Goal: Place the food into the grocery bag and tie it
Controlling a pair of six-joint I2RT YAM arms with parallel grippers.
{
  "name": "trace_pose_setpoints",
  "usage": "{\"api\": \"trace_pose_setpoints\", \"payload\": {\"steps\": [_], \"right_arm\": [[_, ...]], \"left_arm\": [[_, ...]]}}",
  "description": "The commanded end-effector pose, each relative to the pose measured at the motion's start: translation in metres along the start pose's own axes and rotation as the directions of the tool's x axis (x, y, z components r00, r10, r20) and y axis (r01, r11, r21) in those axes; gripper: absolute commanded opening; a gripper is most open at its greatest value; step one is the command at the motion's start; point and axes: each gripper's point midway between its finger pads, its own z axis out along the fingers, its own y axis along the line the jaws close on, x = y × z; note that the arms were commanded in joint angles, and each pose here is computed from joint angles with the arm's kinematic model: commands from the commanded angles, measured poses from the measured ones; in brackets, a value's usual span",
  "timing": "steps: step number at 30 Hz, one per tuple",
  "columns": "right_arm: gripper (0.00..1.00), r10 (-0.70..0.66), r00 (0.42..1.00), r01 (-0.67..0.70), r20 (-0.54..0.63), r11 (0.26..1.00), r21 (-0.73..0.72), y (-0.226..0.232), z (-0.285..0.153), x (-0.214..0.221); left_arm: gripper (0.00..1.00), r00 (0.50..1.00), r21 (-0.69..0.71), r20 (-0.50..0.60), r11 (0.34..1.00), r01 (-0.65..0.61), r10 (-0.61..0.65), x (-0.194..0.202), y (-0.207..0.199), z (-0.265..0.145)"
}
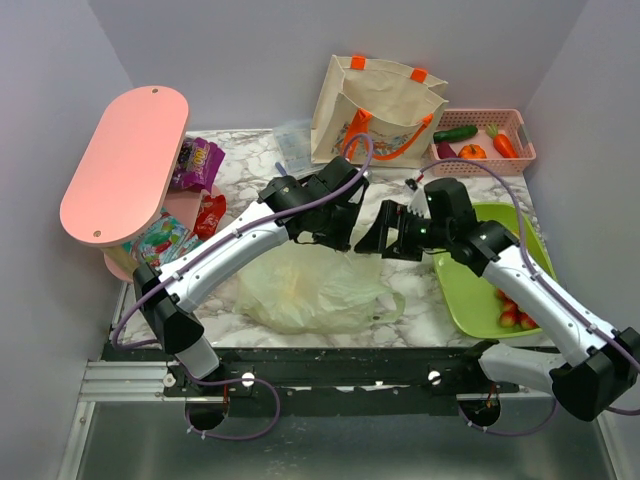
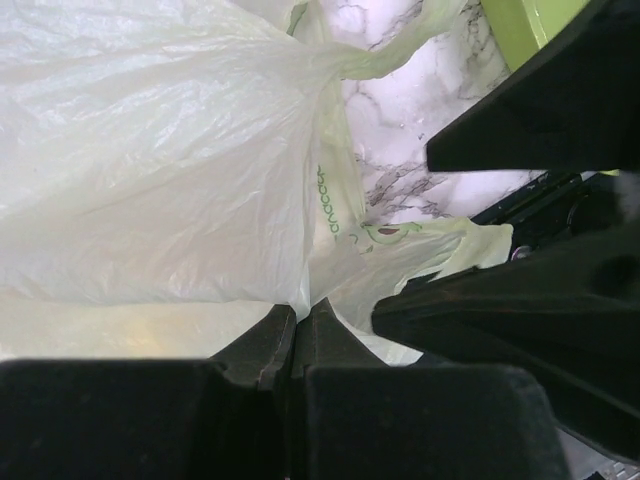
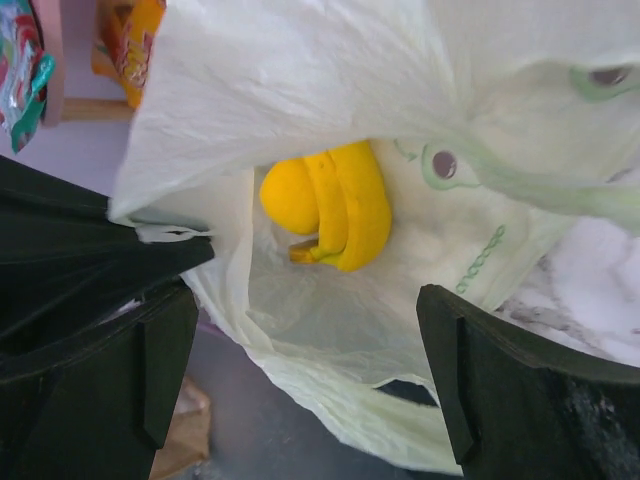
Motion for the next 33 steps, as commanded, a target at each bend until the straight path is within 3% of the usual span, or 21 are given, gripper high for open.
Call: {"api": "trace_pose_setpoints", "payload": {"steps": [1,7,11,17,25,33], "right_arm": [[1.0,-0.126,0.992,0.117,0.025,0.965,0.236,-0.025,-0.03,-0.013],[1.0,-0.203,0.967,0.13,0.153,0.912,0.389,-0.033,-0.053,-0.051],[1.0,-0.242,0.931,0.069,0.273,0.852,0.518,-0.045,-0.065,-0.087],[1.0,-0.318,0.896,0.031,0.311,0.741,0.67,-0.061,-0.065,-0.142],[1.0,-0.286,0.895,-0.05,0.343,0.699,0.713,-0.093,-0.054,-0.196],[1.0,-0.196,0.898,-0.194,0.394,0.628,0.754,-0.167,-0.063,-0.256]], "left_arm": [[0.0,1.0,0.038,0.028,0.999,0.003,-0.004,-0.005,-0.005,-0.006],[0.0,1.0,0.058,0.023,0.998,0.015,-0.017,-0.008,-0.01,0.001],[0.0,1.0,0.056,0.014,0.998,0.025,-0.026,-0.006,-0.009,0.006],[0.0,1.0,0.067,-0.001,0.997,0.031,-0.031,-0.002,-0.011,0.01],[0.0,1.0,0.051,-0.026,0.999,-0.008,0.01,0.003,-0.006,0.024],[0.0,0.995,0.021,-0.05,0.996,-0.084,0.085,-0.002,0.002,0.031]]}}
